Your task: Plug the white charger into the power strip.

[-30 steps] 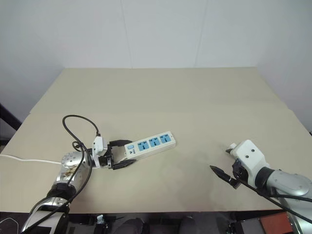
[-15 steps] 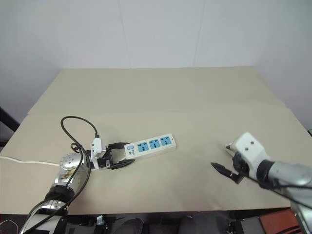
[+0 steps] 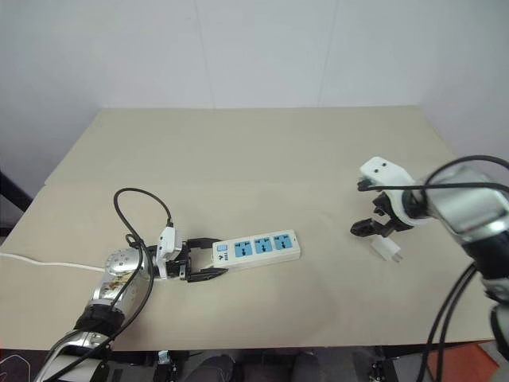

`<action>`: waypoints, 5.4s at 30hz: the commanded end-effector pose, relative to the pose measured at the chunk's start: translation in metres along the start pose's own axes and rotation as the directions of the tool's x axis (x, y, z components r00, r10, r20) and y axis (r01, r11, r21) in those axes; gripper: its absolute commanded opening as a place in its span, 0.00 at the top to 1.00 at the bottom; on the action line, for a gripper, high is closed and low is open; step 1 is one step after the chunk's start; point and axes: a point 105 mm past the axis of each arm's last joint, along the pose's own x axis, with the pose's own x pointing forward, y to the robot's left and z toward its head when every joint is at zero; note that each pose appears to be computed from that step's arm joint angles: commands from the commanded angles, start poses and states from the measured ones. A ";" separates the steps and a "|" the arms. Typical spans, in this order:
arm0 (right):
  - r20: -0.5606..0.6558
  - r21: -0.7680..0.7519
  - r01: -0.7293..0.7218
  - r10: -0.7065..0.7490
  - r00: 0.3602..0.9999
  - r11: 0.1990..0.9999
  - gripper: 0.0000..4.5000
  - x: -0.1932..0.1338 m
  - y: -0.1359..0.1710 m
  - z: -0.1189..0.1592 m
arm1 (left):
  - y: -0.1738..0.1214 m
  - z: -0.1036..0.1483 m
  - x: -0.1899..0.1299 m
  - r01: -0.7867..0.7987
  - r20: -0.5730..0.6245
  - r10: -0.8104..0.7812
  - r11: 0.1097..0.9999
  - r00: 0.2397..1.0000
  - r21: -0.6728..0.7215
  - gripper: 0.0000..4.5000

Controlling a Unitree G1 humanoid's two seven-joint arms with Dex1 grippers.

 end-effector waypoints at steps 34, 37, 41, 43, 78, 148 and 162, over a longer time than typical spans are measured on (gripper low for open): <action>-0.179 0.110 0.014 0.005 0.984 0.994 0.76 0.023 -0.026 -0.032 | -0.025 -0.015 0.015 0.069 -0.021 -0.069 0.997 0.997 -0.036 0.28; -0.135 0.098 -0.011 0.024 0.991 0.995 0.76 0.019 -0.020 -0.023 | -0.024 -0.014 0.015 0.071 -0.021 -0.072 0.997 0.997 -0.036 0.28; -0.038 0.027 -0.028 0.029 0.999 0.999 0.76 0.004 -0.008 -0.002 | -0.022 -0.014 0.014 0.073 -0.026 -0.074 0.997 0.997 -0.034 0.28; 0.033 -0.036 -0.030 0.031 0.999 0.999 0.76 -0.004 -0.002 0.010 | -0.021 -0.013 0.014 0.073 -0.031 -0.074 0.997 0.997 -0.032 0.28; 0.738 -0.565 -0.482 0.671 0.068 0.670 0.76 0.032 0.164 0.103 | -0.012 -0.008 0.011 0.098 -0.043 -0.099 0.995 0.994 -0.015 0.28; 0.514 -0.496 -0.544 0.734 0.445 0.677 0.76 0.136 0.171 0.040 | -0.014 -0.007 0.005 0.129 -0.061 -0.131 0.991 0.989 -0.036 0.28; 0.600 -0.490 -0.445 0.660 0.452 0.750 0.59 0.131 0.165 0.047 | -0.015 -0.008 0.006 0.124 -0.059 -0.127 0.992 0.990 -0.037 0.28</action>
